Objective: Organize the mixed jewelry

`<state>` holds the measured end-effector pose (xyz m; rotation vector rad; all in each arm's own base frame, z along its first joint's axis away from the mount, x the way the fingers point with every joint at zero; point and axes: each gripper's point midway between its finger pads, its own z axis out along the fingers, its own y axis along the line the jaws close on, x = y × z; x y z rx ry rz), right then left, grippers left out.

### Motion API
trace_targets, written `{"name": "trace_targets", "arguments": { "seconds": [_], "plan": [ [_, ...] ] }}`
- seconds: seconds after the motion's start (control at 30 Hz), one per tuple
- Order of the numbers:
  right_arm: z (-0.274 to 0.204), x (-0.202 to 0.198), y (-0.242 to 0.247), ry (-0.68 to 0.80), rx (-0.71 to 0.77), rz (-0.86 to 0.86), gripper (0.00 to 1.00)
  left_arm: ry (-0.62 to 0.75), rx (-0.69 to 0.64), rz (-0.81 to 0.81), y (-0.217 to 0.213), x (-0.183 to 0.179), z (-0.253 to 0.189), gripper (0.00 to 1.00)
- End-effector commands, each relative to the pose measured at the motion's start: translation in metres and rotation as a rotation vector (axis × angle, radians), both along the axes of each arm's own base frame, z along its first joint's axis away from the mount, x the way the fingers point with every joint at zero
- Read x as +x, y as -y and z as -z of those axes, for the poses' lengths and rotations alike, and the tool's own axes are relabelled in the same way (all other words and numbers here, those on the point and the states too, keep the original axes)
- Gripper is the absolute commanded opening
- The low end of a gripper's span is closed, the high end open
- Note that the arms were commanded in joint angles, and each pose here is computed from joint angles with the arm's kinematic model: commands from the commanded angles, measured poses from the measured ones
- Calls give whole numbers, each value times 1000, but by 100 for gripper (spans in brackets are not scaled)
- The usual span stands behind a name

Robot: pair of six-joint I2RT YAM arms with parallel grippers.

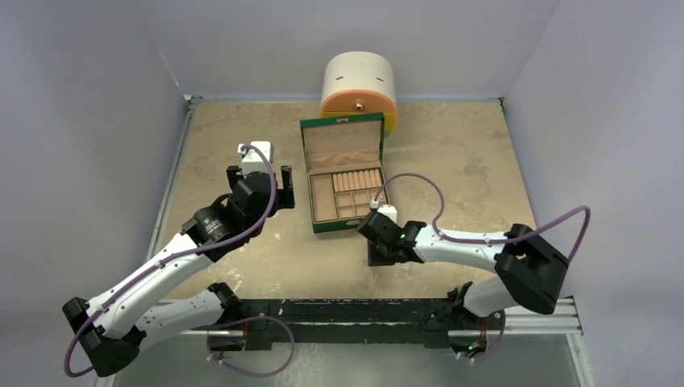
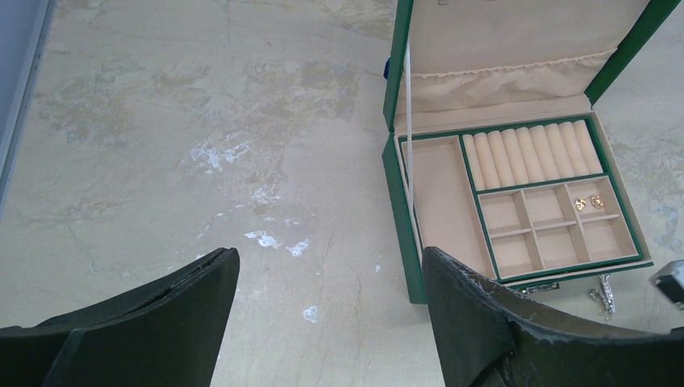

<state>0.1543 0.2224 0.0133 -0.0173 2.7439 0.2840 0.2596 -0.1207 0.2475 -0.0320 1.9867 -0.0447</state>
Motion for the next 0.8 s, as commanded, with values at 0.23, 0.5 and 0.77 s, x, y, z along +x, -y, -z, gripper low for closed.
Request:
{"name": "trace_targets", "arguments": {
  "seconds": [0.23,0.5,0.77],
  "plan": [
    [9,-22,-12,5,-161,-188,28,25,-5,-8,-3,1,-6,83],
    [-33,-7,-26,107,-77,-134,29,24,-5,-5,-3,1,-5,84],
    [-48,-1,-6,159,-86,-6,29,23,-7,-2,-2,1,-5,84]
  ]
}}
